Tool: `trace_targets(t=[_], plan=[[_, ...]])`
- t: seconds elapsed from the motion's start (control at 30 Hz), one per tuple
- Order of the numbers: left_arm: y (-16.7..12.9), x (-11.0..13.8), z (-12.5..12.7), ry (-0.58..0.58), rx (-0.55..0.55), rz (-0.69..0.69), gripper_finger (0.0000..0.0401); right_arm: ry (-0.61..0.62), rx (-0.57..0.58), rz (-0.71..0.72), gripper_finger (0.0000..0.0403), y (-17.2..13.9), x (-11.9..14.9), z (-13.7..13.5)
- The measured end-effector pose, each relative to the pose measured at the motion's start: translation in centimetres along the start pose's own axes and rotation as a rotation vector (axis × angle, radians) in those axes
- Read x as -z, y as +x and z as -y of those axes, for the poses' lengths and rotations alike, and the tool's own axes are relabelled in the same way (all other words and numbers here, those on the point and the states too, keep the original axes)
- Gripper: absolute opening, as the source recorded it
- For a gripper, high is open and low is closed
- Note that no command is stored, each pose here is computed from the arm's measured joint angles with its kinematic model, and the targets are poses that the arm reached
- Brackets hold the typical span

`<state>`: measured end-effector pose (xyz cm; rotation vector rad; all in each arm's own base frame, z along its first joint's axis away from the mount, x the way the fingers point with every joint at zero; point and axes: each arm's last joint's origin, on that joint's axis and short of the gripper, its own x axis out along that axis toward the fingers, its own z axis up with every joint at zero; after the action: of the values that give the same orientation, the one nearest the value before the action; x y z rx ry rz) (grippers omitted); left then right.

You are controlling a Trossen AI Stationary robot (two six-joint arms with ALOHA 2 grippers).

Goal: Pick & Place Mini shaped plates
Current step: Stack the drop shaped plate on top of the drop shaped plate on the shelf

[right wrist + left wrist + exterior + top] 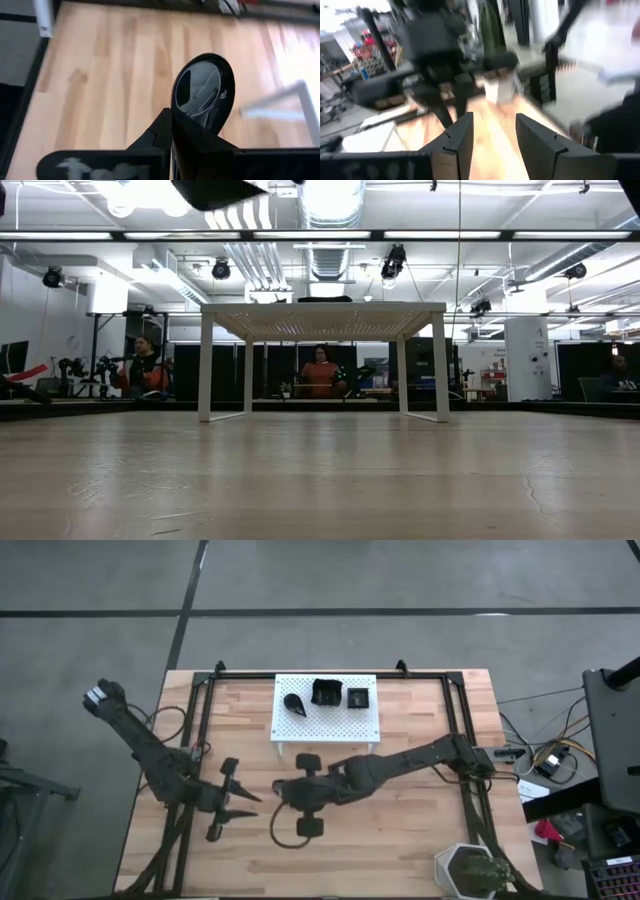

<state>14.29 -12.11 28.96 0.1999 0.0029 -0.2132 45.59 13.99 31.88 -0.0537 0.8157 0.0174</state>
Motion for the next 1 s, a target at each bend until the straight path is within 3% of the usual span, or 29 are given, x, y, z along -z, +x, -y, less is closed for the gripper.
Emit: trace_targets(t=[0.27, 0.47, 1.0], plan=[[2.0, 2.0, 1.1, 0.106, -0.069, -0.158, 0.0142, 0.077, 0.038, -0.161, 0.0008, 0.1, 1.5, 0.9], [3.8, 2.0, 1.3, 0.138, -0.275, -0.264, 0.0142, 0.15, 0.044, -0.178, 0.0008, 0.3, 1.5, 1.7], [9.4, 2.1, 0.6, 0.179, -0.233, -0.506, 0.0142, 0.116, 0.016, -0.211, 0.0008, 0.7, 1.8, 1.9]])
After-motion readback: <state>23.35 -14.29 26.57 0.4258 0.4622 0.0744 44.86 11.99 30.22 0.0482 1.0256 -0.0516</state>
